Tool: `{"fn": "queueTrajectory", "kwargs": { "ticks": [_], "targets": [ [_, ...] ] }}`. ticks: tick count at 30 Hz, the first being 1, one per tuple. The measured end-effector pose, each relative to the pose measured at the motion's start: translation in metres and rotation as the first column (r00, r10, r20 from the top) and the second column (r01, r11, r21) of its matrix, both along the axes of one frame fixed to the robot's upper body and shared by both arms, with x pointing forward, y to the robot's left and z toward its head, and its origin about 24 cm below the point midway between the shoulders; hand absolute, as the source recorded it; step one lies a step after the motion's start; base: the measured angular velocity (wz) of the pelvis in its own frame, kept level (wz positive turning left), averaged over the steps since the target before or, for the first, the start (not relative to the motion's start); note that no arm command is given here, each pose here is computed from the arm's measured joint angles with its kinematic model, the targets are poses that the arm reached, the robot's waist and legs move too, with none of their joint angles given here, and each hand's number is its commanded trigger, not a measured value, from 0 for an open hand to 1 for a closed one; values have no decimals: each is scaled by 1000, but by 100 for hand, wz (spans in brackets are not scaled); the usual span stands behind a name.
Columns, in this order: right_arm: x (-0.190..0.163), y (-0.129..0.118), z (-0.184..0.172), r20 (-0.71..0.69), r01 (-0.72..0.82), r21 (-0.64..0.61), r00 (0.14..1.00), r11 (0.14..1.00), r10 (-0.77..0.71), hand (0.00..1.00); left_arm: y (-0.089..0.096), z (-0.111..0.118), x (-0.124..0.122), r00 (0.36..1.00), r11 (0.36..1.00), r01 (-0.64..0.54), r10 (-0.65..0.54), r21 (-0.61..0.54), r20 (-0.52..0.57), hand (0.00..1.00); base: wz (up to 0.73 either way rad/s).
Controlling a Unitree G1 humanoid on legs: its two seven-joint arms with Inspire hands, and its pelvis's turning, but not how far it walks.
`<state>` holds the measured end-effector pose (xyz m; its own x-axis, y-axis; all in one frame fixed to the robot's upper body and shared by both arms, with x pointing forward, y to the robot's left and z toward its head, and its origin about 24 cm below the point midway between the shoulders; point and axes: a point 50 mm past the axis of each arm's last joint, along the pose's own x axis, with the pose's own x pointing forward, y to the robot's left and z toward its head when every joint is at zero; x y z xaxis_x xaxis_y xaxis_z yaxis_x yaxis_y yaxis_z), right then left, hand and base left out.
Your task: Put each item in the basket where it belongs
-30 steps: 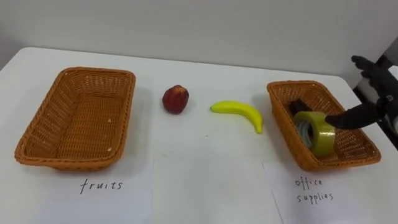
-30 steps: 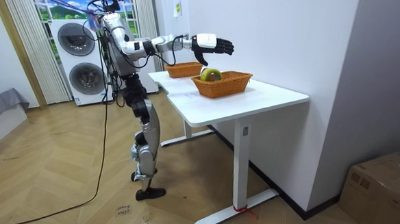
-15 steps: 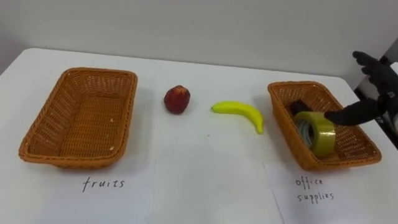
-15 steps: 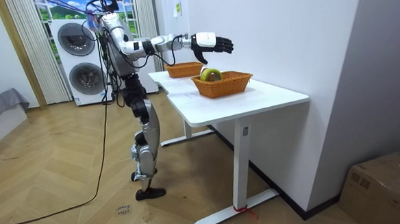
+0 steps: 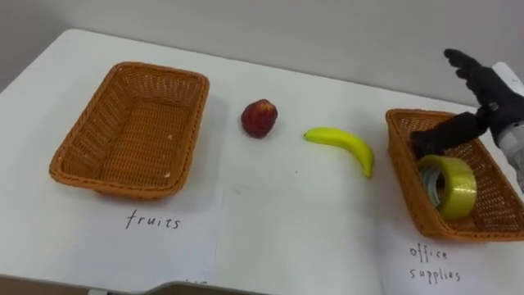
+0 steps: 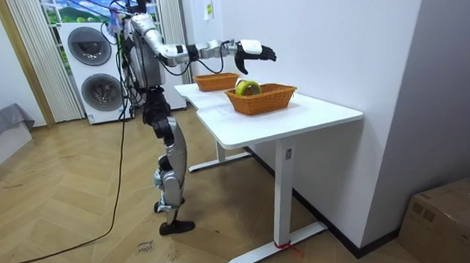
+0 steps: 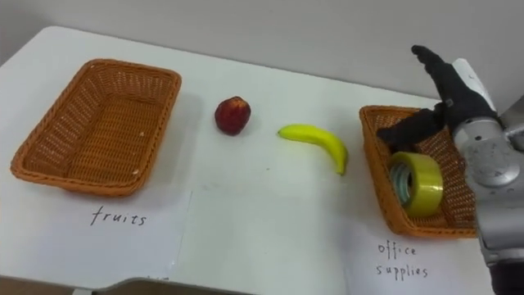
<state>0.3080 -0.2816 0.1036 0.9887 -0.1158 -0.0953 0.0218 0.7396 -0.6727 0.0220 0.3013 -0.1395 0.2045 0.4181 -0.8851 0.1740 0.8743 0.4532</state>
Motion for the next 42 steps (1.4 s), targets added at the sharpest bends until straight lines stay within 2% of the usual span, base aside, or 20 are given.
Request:
{"fn": "queueTrajectory", "kwargs": {
  "ticks": [3, 8, 13, 23, 34, 42],
  "targets": [
    [12, 7, -7, -24, 4, 4, 1000, 1000, -4, 0, -2, 0, 12, 999, 1000, 27, -26, -5, 20, 0, 4],
    [22, 18, -18, -67, -19, -27, 998, 999, 17, 0, 4, 2, 33, 998, 1000, 5, -4, -10, 59, 0, 3],
    [22, 17, -27, -75, -3, -32, 997, 999, 1, 0, 4, 3, 50, 996, 999, 32, -32, -8, 88, 0, 19],
    [27, 9, -27, -57, 68, -55, 996, 996, -71, 0, 3, 3, 51, 995, 999, 35, -35, -7, 89, 0, 5],
    [26, 20, -36, -93, 18, -90, 995, 996, -26, 0, 4, 1, 39, 998, 1000, 31, -31, 7, 58, 0, 1],
    [26, 21, -37, -96, 16, -93, 995, 996, -25, 0, 4, 1, 39, 997, 999, 33, -34, 20, 63, 0, 0]
  ]
}}
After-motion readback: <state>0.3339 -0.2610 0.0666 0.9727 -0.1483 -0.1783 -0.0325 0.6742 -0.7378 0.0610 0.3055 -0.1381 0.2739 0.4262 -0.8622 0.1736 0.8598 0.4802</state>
